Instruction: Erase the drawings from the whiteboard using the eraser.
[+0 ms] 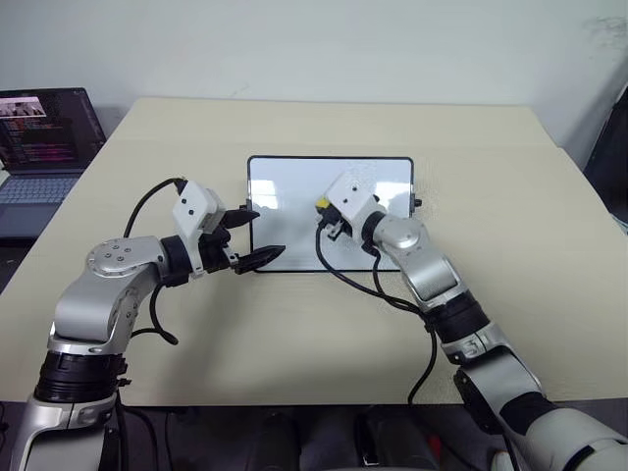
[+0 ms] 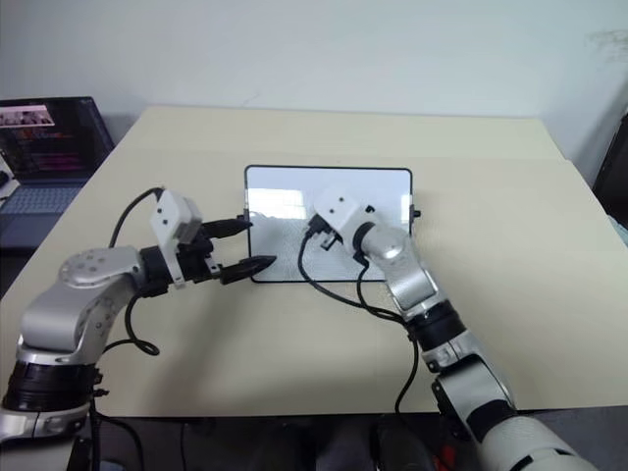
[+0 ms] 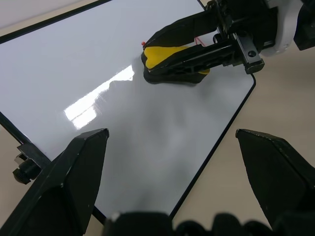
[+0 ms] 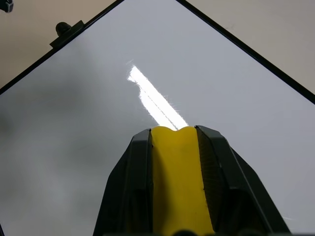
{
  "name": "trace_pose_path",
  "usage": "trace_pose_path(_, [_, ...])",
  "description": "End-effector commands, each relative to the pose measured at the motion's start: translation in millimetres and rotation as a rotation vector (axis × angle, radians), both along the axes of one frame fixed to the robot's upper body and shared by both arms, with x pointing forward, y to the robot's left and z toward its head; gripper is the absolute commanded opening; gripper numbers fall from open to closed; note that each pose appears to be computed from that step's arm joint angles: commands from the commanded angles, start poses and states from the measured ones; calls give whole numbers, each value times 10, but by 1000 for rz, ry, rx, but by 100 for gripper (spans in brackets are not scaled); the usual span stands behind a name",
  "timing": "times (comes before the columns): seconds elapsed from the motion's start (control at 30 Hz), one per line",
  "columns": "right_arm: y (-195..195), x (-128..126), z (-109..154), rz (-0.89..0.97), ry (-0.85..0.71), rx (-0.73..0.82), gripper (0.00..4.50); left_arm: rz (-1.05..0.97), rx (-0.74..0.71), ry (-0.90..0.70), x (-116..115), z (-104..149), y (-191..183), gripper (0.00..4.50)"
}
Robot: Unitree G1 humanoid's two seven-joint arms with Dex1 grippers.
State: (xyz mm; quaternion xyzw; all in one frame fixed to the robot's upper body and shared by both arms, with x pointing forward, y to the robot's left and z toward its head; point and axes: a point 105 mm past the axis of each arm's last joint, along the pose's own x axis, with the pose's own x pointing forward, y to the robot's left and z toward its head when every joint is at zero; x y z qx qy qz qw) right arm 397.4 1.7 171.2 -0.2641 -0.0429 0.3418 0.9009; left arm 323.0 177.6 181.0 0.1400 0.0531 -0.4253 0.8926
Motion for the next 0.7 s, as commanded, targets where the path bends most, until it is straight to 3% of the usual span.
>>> trace_pose_path(0.03, [-236,191,141,-141,-74,13,97,-6,8,-49,-16,116,-4,450])
trace_pose_path(0.17, [-303,241,137,-163,-78,2,97,-10,6,-48,-18,117,-9,450])
trace_pose_path(0.5, [-209,-38,-389,8,166,-96,97,-13,6,-47,-24,115,-14,450])
trace_pose_path(0.7, [-334,195,33,-149,-11,-1,97,-17,8,-45,-28,107,-23,450])
